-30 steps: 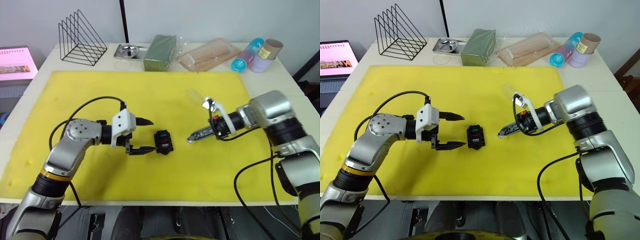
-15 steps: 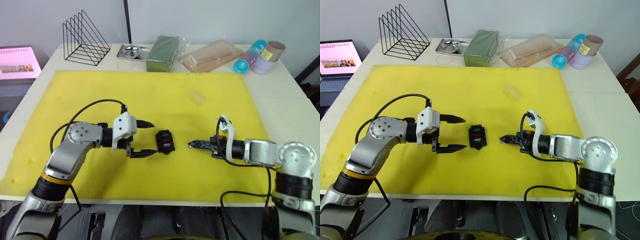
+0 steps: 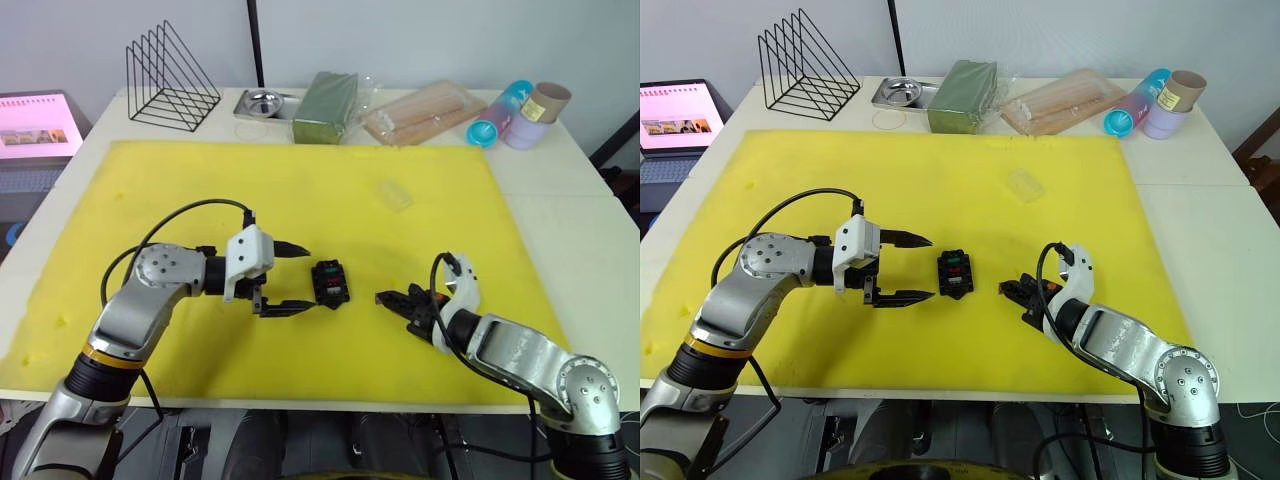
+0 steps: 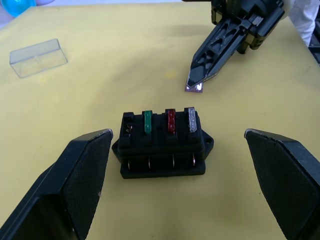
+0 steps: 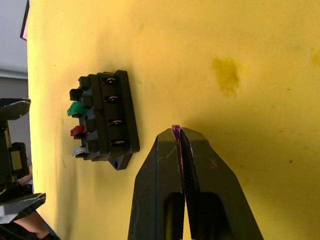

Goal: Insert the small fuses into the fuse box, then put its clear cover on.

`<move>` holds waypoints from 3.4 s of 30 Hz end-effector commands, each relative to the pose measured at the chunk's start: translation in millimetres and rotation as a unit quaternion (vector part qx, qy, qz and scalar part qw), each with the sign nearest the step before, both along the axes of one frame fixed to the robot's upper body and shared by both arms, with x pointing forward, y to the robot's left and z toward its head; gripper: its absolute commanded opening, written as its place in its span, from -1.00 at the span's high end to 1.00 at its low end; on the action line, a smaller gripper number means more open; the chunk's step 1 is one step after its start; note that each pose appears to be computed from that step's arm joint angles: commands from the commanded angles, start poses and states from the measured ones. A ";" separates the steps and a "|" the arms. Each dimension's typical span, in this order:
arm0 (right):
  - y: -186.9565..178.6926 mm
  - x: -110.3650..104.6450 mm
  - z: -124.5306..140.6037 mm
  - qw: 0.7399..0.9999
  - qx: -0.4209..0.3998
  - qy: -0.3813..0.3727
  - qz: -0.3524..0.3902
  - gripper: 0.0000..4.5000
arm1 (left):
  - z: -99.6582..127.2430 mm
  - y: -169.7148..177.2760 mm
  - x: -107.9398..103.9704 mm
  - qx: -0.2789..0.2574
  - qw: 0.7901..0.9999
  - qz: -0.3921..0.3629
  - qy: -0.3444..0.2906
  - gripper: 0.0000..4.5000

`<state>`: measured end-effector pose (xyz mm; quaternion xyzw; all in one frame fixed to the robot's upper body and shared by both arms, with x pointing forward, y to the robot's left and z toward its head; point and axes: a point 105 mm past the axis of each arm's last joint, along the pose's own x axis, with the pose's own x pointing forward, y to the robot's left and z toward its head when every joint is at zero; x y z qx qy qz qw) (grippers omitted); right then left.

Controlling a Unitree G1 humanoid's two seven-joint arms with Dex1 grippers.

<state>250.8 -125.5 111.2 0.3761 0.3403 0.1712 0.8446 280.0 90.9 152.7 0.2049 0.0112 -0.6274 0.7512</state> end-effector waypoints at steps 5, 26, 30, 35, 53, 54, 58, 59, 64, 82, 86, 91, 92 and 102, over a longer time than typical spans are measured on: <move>-8.2 -12.2 14.4 0.993 -0.016 -0.049 0.104 0.06 | 8.4 -1.0 -0.1 -0.007 1.000 -0.001 -0.021 -1.00; -16.5 11.9 70.5 0.882 -0.109 -0.057 0.456 -0.99 | 14.5 -1.4 8.4 -0.003 1.000 -0.005 -0.028 -1.00; -15.2 20.1 61.4 0.844 -0.134 -0.070 0.515 -0.99 | 15.6 -1.4 9.3 -0.001 1.000 -0.007 -0.030 -1.00; -18.4 34.0 52.0 0.814 -0.153 -0.071 0.556 -0.99 | 16.6 -2.2 9.1 -0.003 1.000 -0.005 -0.031 -1.00; -3.0 51.1 31.3 0.773 -0.137 -0.027 0.618 -0.99 | 14.8 -2.2 3.7 -0.005 1.000 0.002 -0.029 -1.00; -3.3 50.2 29.8 0.772 -0.138 -0.024 0.620 -0.99 | 14.6 -2.3 3.6 -0.005 1.000 0.002 -0.029 -1.00; -1.8 48.3 27.9 0.772 -0.133 -0.015 0.621 -0.99 | 14.6 -2.9 3.1 -0.005 1.000 0.002 -0.029 -1.00; 0.1 47.0 28.6 0.770 -0.129 -0.014 0.624 -0.99 | 14.6 -3.0 3.0 -0.006 1.000 0.002 -0.029 -1.00; 4.1 44.0 31.6 0.766 -0.122 -0.015 0.630 -0.99 | 14.3 -3.2 2.5 -0.006 1.000 0.002 -0.030 -1.00; -2.8 61.8 17.3 0.778 -0.147 0.005 0.611 -0.26 | 13.9 -2.1 1.9 -0.004 1.000 0.004 -0.030 -1.00; -3.6 62.8 17.5 0.779 -0.148 0.006 0.609 -0.26 | 13.6 -1.7 1.6 -0.003 1.000 0.004 -0.030 -1.00; -5.4 65.4 18.9 0.782 -0.151 0.008 0.605 0.13 | 13.3 -2.2 1.8 -0.003 1.000 0.004 -0.030 -1.00; -6.2 66.0 18.5 0.782 -0.154 0.009 0.604 0.27 | 13.0 -2.4 1.7 -0.002 1.000 0.004 -0.030 -1.00; -5.1 65.8 18.6 0.780 -0.153 0.008 0.606 0.51 | 13.6 -3.2 2.8 -0.004 0.999 0.004 -0.032 -1.00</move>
